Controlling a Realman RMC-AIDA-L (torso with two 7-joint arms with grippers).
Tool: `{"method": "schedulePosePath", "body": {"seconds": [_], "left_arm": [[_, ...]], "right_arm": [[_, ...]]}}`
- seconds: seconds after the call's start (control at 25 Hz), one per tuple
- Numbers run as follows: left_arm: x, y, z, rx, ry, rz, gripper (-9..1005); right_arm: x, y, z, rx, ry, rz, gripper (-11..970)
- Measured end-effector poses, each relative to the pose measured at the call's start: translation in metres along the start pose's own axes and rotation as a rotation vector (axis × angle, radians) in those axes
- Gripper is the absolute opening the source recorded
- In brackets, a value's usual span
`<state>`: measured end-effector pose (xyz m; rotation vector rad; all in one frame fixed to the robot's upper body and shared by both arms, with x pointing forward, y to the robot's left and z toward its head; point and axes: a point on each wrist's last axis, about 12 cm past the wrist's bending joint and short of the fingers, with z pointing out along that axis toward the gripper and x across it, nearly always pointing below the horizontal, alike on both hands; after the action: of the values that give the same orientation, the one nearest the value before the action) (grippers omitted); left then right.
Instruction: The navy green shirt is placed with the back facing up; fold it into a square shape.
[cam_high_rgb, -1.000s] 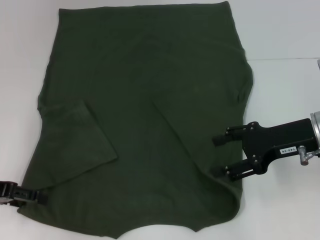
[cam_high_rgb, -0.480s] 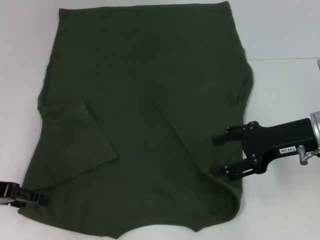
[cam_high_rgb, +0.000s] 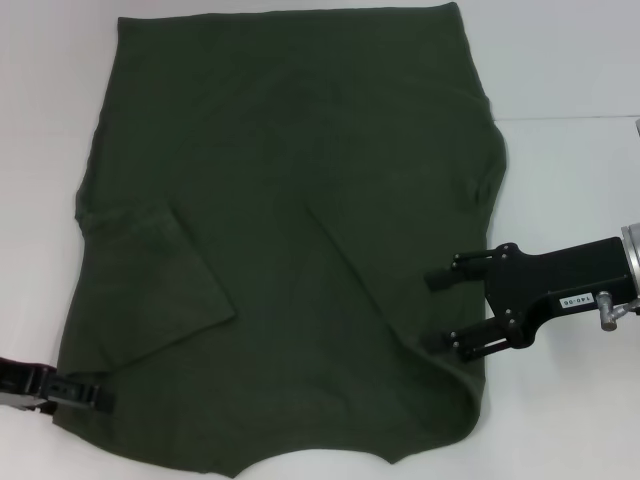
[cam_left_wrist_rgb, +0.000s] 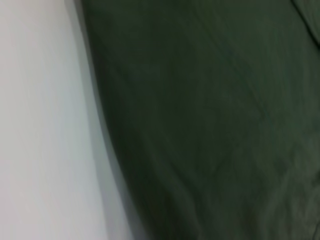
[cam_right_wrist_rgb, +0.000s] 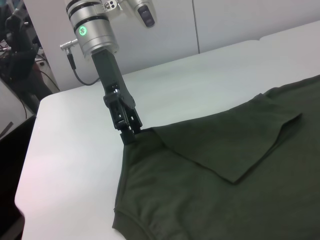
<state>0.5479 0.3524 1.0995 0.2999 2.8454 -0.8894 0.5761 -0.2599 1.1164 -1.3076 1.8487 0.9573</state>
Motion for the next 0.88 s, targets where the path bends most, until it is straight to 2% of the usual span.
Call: {"method": "schedulePosePath", "body": {"seconds": [0.64,0.88], "left_arm": [[-0.0044,-0.0031,0.0023,0.014,-0.011,0.006,939],[-0.0062,-0.0044,0.0039,0.015,-0.005,0.009,742]], "right_arm": [[0.0001,-0.0004,0.0,0.003,0.002,-0.001,895],[-0.0008,-0.0007,0.0003,0.002,0.001,-0.004,895]]}}
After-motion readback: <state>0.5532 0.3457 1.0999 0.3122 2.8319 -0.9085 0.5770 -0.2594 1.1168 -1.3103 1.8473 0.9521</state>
